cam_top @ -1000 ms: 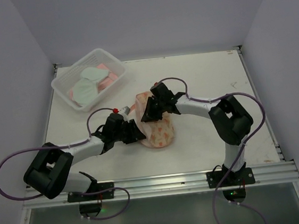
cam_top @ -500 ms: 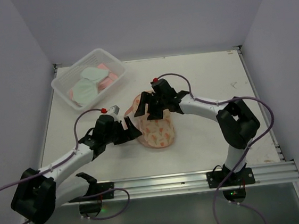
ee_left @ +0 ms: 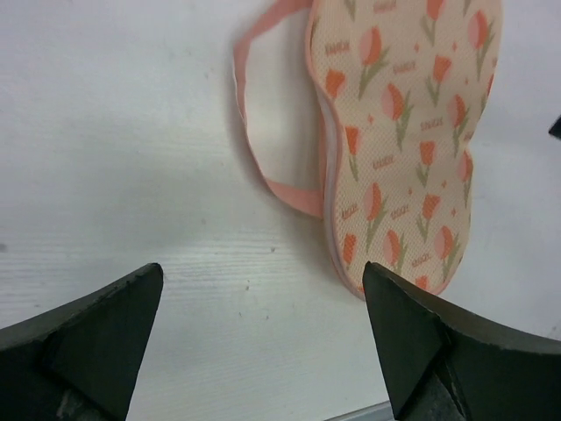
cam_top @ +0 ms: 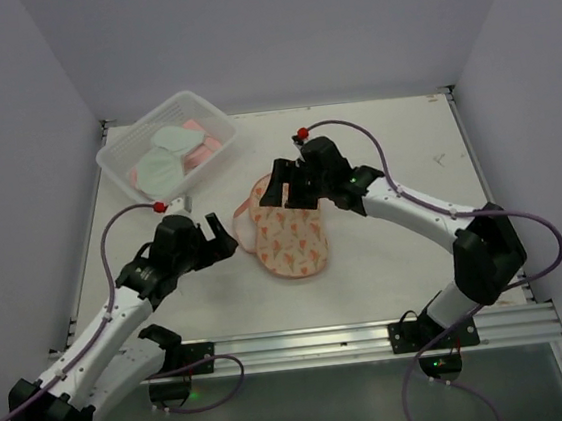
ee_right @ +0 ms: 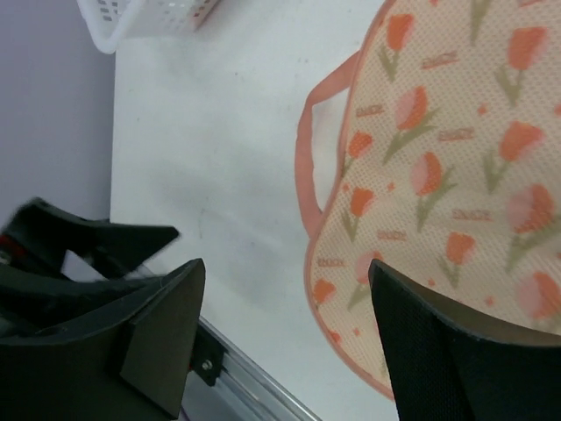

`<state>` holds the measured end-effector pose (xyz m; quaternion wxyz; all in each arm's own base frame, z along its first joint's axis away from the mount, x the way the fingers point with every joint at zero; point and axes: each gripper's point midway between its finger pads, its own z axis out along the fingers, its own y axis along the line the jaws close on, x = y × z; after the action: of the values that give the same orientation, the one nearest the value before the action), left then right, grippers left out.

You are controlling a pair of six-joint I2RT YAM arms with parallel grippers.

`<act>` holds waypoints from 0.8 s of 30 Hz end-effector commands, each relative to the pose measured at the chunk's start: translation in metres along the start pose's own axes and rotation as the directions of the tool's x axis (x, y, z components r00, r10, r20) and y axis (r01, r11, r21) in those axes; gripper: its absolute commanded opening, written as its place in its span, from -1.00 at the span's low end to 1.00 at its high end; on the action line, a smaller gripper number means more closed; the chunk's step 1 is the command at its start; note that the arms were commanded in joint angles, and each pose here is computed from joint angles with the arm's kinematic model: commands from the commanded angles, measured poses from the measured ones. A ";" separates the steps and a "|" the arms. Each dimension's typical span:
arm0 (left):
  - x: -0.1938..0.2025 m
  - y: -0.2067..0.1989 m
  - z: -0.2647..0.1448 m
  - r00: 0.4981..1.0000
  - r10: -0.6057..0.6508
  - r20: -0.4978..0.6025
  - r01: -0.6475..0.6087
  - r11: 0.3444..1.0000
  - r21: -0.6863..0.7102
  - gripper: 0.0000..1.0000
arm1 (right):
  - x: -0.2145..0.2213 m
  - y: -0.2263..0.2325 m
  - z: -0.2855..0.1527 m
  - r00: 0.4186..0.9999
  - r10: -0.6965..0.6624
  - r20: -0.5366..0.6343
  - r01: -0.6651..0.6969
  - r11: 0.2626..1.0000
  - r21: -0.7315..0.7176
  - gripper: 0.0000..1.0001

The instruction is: Unzip the laundry bag and remove the bra

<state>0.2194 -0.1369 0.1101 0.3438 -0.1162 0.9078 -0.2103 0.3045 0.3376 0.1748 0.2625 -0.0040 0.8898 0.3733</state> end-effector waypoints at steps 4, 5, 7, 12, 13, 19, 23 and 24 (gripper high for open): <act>-0.106 -0.008 -0.069 0.938 0.119 0.325 -0.076 0.987 -0.143 1.00 | -0.061 -0.016 -0.099 0.924 -0.207 0.321 0.142 0.966 0.216 0.84; -0.116 -0.010 -0.078 0.925 0.128 0.357 -0.076 0.985 -0.154 1.00 | -0.071 -0.013 -0.125 0.894 -0.228 0.386 0.144 0.961 0.235 0.94; -0.145 -0.014 -0.108 0.880 0.158 0.448 -0.082 0.979 -0.184 1.00 | -0.088 -0.029 -0.161 0.836 -0.289 0.466 0.120 0.926 0.359 0.97; -0.199 -0.019 -0.182 0.758 0.216 0.616 -0.069 0.965 -0.254 1.00 | -0.113 -0.032 -0.286 0.621 -0.382 0.684 0.038 0.887 0.460 0.97; -0.205 -0.018 -0.193 0.738 0.250 0.627 -0.088 0.957 -0.278 1.00 | -0.115 -0.031 -0.305 0.585 -0.416 0.696 0.043 0.873 0.485 0.97; -0.236 -0.013 -0.274 0.591 0.327 0.737 -0.074 0.932 -0.354 1.00 | -0.105 -0.038 -0.418 0.375 -0.477 0.795 -0.027 0.851 0.524 0.97; -0.240 -0.001 -0.320 0.501 0.339 0.796 -0.033 0.927 -0.374 1.00 | -0.091 -0.039 -0.459 0.298 -0.480 0.825 -0.012 0.863 0.506 0.97; -0.241 0.002 -0.329 0.479 0.355 0.803 -0.029 0.920 -0.390 1.00 | -0.087 -0.039 -0.471 0.273 -0.484 0.831 -0.005 0.864 0.504 0.97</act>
<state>0.1952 0.0200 0.4483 0.7255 -0.1457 0.6726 0.0052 0.1832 0.0032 0.4568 0.7635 0.1381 0.6213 0.1094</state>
